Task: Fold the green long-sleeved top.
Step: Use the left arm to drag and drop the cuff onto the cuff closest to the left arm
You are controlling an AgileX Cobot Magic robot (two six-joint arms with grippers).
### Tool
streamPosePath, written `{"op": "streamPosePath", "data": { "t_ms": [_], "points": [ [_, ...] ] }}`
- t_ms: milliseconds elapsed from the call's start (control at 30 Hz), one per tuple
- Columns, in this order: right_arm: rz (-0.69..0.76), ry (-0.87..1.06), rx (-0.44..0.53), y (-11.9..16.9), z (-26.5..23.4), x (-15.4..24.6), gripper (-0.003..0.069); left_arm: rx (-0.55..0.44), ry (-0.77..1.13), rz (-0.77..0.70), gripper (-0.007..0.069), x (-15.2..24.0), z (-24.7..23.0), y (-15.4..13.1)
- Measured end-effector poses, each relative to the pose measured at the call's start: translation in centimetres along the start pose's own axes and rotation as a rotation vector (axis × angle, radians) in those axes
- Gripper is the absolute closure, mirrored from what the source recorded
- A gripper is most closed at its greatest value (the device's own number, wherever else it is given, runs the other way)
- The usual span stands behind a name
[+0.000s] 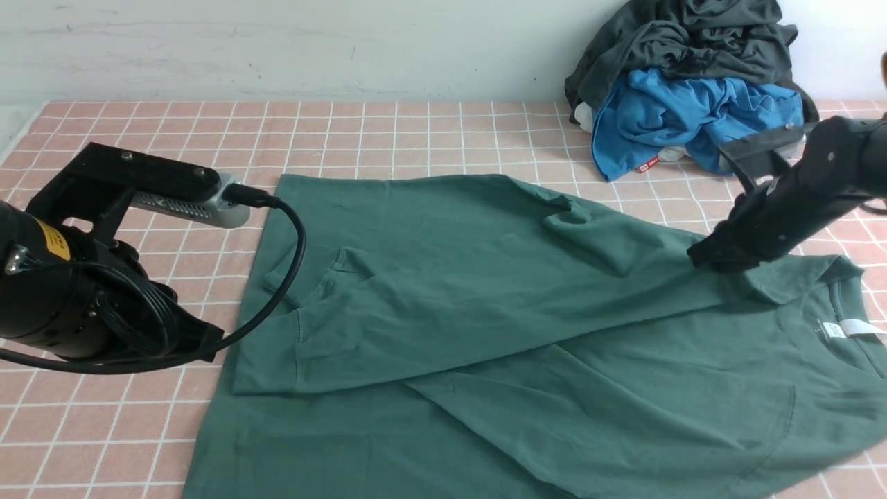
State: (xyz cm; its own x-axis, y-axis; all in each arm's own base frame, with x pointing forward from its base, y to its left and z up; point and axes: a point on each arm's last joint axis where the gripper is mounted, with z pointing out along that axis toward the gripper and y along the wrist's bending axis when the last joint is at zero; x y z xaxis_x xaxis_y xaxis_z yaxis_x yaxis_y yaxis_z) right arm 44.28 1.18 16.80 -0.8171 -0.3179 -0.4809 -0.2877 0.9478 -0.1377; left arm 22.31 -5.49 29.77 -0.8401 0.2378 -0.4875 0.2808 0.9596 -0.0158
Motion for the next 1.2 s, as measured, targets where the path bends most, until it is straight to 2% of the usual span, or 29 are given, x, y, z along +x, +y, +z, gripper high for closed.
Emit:
{"op": "streamPosePath", "data": {
  "t_ms": [200, 400, 533, 633, 767, 867, 900, 1033, 1100, 1133, 1200],
  "points": [
    [-0.115, -0.192, 0.126, -1.6, -1.0, -3.7, 0.0657, -0.009, -0.024, 0.006, 0.0552, -0.2, 0.0, 0.1],
    [-0.135, -0.162, 0.147, -2.1, 0.8, -4.4, 0.0636, -0.009, -0.017, 0.008, 0.0552, -0.2, 0.0, 0.1],
    [-0.134, -0.063, 0.133, -2.2, 2.1, -3.9, 0.0538, -0.009, -0.016, 0.008, 0.0552, -0.1, 0.0, 0.1],
    [-0.146, -0.018, 0.158, -2.7, 1.1, -4.6, 0.0434, -0.009, -0.016, 0.008, 0.0552, -0.1, 0.0, 0.1],
    [-0.040, -0.073, 0.161, -2.9, -1.1, -7.0, 0.0377, -0.010, -0.013, 0.007, 0.0552, -0.3, 0.3, 0.1],
    [0.030, -0.128, 0.096, -1.8, -2.1, -8.4, 0.0370, -0.010, -0.005, 0.006, 0.0552, -0.5, 1.0, 0.1],
    [0.035, -0.155, 0.042, -0.6, -2.6, -9.2, 0.0368, -0.010, 0.000, 0.006, 0.0552, -0.6, 1.5, 0.2],
    [-0.040, -0.166, -0.106, 3.7, -0.9, -9.9, 0.0375, -0.008, 0.041, 0.004, 0.0552, -0.8, 2.8, 0.2],
    [-0.090, -0.133, -0.164, 5.6, 1.5, -9.3, 0.0407, -0.007, 0.051, 0.004, 0.0552, -0.8, 3.1, 0.3],
    [-0.097, -0.134, -0.164, 5.6, 1.5, -9.3, 0.0412, -0.007, 0.052, 0.004, 0.0552, -0.8, 3.2, 0.3],
    [-0.149, -0.097, -0.205, 7.4, 5.1, -8.2, 0.0483, -0.008, 0.051, 0.003, 0.0552, -0.8, 3.3, 0.3]
  ]
}}
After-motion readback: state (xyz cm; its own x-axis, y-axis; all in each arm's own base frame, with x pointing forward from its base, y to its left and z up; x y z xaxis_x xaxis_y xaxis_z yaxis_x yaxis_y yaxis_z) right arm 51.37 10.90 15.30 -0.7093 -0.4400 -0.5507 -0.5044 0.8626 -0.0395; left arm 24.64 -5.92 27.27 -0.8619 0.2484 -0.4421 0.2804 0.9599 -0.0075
